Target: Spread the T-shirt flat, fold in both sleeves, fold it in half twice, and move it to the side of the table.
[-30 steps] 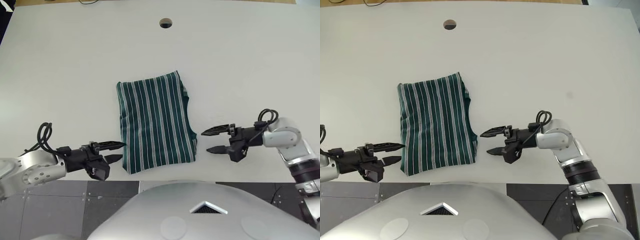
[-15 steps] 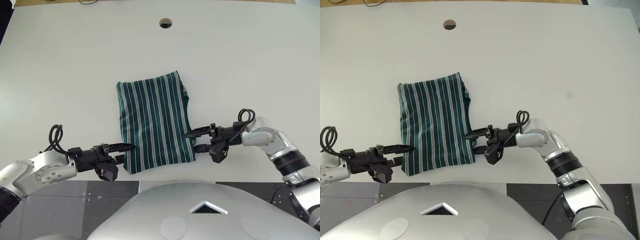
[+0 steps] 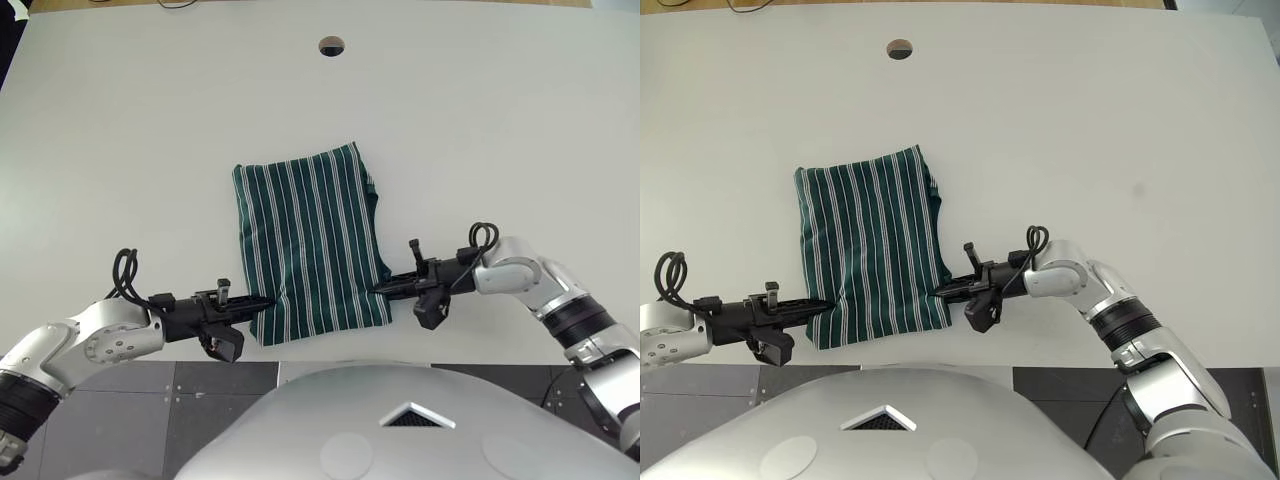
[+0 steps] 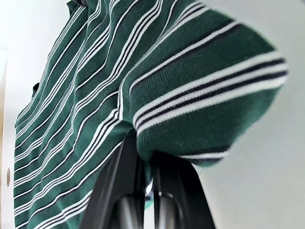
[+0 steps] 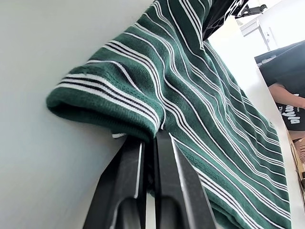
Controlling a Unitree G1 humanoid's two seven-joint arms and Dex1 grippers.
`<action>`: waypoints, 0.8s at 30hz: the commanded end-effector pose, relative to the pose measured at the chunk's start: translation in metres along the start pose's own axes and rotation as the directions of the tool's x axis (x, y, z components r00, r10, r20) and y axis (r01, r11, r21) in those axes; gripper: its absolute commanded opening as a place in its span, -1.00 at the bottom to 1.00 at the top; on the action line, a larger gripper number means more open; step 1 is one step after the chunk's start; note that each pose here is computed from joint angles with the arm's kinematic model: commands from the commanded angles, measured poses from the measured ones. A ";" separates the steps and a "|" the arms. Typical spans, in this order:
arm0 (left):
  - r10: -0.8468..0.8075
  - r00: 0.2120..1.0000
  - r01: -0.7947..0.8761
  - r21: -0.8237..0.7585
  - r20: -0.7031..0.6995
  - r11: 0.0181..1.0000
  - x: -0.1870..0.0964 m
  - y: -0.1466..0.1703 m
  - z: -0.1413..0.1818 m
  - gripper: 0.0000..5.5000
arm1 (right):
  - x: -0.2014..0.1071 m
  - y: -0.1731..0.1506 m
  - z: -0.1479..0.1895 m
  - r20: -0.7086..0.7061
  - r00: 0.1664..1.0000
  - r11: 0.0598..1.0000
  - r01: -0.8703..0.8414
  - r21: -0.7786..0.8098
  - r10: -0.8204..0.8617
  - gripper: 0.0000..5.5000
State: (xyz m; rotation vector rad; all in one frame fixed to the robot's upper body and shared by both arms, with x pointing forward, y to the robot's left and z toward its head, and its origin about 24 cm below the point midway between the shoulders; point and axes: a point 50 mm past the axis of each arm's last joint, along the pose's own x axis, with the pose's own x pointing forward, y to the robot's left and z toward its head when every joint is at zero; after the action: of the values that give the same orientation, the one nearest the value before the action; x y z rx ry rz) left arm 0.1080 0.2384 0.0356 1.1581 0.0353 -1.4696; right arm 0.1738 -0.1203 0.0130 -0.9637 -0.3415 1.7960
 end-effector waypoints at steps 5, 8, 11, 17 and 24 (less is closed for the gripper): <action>0.039 0.990 0.010 -0.344 0.136 0.939 0.003 0.007 0.027 -0.96 | -0.024 -0.005 0.028 0.197 0.980 0.841 -0.118 0.528 0.014 -0.96; 0.026 0.957 0.149 -0.568 0.287 0.809 -0.007 0.018 0.051 -0.96 | -0.039 -0.021 0.042 0.289 0.956 0.722 -0.161 0.673 -0.056 -0.96; 0.107 0.952 0.095 -0.612 0.286 0.785 -0.012 0.033 0.047 -0.96 | -0.045 -0.037 0.036 0.245 0.962 0.686 -0.096 0.721 -0.123 -0.96; 0.300 0.933 -0.075 -0.707 0.200 0.704 -0.022 0.045 0.014 -0.96 | -0.047 -0.054 0.017 0.097 0.975 0.627 0.053 0.777 -0.202 -0.96; 0.373 0.924 -0.172 -0.787 0.079 0.592 -0.014 0.046 -0.046 -0.96 | -0.042 -0.076 -0.015 -0.080 0.947 0.529 0.242 0.813 -0.311 -0.96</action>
State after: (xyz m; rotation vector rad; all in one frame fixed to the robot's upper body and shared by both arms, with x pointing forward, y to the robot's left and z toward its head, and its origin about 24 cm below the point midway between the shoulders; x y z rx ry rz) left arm 0.1605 0.2549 0.0567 0.2403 0.2465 -1.1240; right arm 0.2254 -0.1270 0.0667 -0.1184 0.3029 1.5001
